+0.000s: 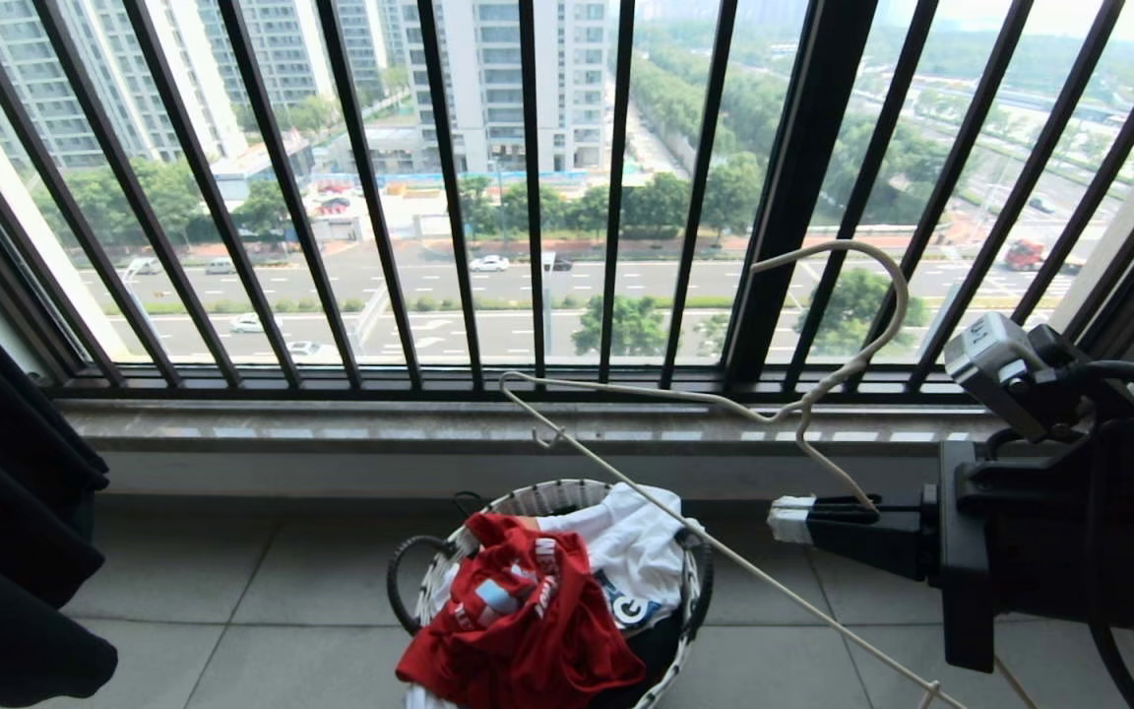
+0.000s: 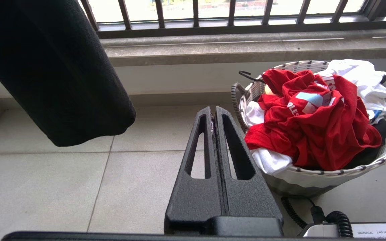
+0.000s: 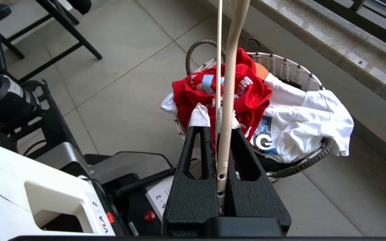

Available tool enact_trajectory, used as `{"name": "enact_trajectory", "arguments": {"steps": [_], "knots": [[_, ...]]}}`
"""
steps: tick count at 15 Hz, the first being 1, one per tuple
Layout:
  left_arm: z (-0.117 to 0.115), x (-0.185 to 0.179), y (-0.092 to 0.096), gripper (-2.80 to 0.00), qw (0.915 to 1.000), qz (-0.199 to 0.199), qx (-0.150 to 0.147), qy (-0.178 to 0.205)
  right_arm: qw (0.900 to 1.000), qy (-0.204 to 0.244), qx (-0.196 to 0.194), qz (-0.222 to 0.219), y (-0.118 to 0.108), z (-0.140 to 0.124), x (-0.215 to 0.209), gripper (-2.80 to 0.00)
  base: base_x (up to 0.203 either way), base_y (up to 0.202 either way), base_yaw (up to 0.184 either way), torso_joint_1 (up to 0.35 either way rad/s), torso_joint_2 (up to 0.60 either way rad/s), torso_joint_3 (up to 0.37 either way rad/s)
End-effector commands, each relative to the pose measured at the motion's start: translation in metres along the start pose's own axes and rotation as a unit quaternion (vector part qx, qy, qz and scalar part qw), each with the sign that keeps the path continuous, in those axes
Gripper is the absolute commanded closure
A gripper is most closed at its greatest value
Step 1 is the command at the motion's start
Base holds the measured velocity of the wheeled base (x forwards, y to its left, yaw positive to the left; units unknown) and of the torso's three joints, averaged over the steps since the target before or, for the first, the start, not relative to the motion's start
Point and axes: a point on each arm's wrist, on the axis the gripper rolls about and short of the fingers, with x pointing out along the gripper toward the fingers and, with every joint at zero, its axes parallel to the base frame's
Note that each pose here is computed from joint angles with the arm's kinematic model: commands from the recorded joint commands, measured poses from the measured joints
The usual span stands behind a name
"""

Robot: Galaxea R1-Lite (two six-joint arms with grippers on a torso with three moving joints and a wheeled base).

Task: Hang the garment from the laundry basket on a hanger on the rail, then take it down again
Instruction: Pick up clothes from the basket

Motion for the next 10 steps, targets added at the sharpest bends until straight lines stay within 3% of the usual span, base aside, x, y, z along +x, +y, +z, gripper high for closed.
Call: {"name": "enact_trajectory", "arguments": {"steps": [1,10], "knots": [[0.0,0.0001,0.0,0.0,1.0,0.0,0.0,0.0,1.0,-0.002,-0.001,0.001,0.0002,0.0004,-0.0005,0.0,0.0,0.0,0.0,0.001,0.0,-0.204],[0.0,0.0001,0.0,0.0,1.0,0.0,0.0,0.0,1.0,-0.004,-0.002,0.002,0.0006,0.0012,-0.0008,0.0,0.0,0.0,0.0,0.004,0.01,-0.196]]}}
